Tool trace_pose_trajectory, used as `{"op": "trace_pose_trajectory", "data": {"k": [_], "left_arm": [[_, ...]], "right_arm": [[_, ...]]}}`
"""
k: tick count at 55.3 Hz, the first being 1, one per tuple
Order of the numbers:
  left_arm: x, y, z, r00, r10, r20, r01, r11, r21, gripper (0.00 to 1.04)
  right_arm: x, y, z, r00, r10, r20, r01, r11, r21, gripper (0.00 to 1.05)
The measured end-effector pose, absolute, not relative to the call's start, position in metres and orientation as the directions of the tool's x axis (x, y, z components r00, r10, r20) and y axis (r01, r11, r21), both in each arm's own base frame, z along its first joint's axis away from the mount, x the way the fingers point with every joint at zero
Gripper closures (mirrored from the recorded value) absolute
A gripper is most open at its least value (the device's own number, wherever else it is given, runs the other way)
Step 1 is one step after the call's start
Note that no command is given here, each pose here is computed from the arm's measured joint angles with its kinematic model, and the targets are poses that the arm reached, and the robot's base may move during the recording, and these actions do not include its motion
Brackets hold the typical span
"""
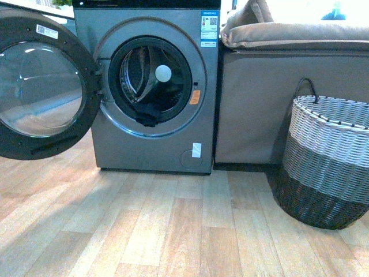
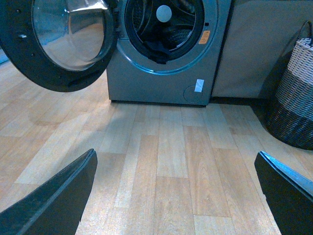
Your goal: Collect clothes from washing machine
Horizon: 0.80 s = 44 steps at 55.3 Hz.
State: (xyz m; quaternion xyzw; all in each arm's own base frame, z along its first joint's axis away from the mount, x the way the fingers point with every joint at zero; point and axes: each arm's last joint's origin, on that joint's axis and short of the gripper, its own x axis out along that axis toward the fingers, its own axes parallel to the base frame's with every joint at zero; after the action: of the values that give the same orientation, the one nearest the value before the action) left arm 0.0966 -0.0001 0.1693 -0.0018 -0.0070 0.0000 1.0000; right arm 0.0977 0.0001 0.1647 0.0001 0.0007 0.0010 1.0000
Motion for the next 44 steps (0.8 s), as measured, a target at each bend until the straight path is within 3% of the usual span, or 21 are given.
{"op": "trace_pose_trajectory", "data": {"k": [44], "left_arm": [[0.0966, -0.0001, 0.1692, 1.000, 0.000, 0.013, 0.000, 1.000, -0.004, 0.07]], "right_arm": [[0.0977, 0.0001, 0.1647, 1.000, 0.002, -0.001, -0.002, 1.000, 0.000, 0.07]]}}
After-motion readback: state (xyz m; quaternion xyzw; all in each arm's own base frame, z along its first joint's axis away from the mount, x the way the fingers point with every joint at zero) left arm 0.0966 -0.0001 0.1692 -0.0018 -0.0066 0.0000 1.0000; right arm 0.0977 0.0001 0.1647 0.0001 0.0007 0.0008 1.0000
